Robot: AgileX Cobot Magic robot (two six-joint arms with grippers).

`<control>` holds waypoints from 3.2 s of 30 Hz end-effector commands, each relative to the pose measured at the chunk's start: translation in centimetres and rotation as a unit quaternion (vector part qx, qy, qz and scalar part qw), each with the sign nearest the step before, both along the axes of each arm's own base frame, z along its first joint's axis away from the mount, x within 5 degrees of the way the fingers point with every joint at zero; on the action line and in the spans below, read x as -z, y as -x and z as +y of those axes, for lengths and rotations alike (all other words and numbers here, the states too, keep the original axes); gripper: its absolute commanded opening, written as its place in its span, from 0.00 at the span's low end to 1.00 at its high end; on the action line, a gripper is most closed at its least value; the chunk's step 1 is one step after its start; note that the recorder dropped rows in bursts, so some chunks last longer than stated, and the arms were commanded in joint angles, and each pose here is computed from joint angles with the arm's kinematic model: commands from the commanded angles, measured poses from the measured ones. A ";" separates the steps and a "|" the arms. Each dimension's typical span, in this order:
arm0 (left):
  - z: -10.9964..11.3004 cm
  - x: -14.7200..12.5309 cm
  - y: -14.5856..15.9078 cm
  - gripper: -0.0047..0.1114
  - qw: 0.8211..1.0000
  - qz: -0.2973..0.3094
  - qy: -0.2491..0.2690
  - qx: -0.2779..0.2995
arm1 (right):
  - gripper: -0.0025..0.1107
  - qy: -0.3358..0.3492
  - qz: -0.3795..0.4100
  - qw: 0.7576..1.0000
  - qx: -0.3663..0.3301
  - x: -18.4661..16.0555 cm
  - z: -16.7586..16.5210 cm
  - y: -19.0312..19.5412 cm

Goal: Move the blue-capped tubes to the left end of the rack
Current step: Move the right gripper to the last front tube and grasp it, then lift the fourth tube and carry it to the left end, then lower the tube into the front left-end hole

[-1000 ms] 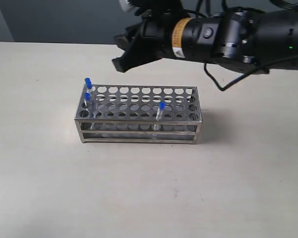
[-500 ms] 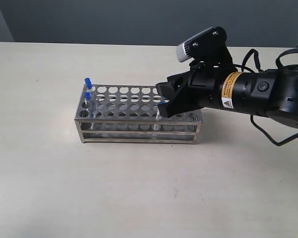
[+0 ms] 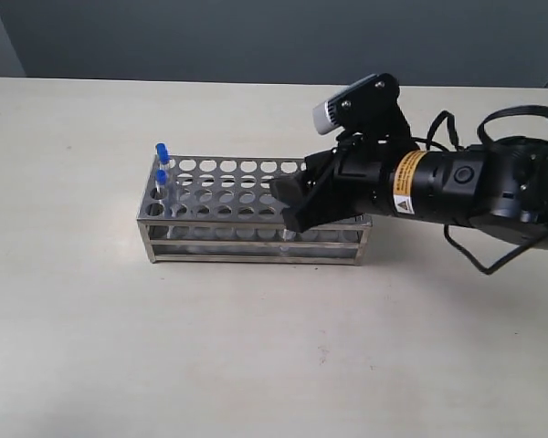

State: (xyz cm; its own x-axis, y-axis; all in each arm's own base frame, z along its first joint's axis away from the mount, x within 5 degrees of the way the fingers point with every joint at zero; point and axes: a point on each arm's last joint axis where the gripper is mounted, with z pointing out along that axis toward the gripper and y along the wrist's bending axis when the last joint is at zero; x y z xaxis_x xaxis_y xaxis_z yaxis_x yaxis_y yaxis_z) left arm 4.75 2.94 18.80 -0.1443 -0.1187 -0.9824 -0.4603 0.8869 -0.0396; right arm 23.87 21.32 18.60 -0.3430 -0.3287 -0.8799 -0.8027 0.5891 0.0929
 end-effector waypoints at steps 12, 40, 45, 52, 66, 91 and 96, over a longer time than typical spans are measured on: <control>0.0 -0.2 0.0 0.05 1.000 -0.006 0.000 0.000 | 0.43 0.014 0.014 1.000 0.008 4.4 0.5 -1.1; 0.0 -0.2 0.0 0.05 1.000 -0.006 -0.001 0.001 | 0.01 -0.083 -0.129 0.980 -0.128 -4.4 10.1 0.1; 0.0 -0.2 0.0 0.05 1.000 -0.006 -0.001 0.001 | 0.01 -0.076 -0.123 0.979 -0.145 -3.1 11.8 -0.2; 0.0 -0.2 0.0 0.05 1.000 -0.006 -0.001 0.000 | 0.01 -0.076 -0.113 0.978 -0.159 -1.9 12.5 0.3; 0.0 -0.2 0.0 0.05 1.000 -0.006 0.001 0.000 | 0.01 -0.076 -0.114 0.977 -0.162 -0.8 14.4 -0.8; 0.0 -0.2 0.0 0.05 1.000 -0.006 0.001 0.000 | 0.01 -0.014 -0.107 0.980 -0.166 -0.6 14.0 -0.9; 0.0 -0.2 0.0 0.05 1.000 -0.006 -0.001 0.001 | 0.01 -0.011 -0.096 0.981 -0.166 0.1 14.1 -0.9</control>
State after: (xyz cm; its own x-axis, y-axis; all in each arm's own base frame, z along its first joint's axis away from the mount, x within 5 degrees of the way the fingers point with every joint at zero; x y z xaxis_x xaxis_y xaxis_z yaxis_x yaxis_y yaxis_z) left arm 4.75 2.94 18.80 -0.1443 -0.1187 -0.9824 -0.4603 0.8869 -0.0396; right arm 24.72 35.39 18.84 -0.0365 -0.3615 -0.9316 -0.9548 0.2878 -0.0742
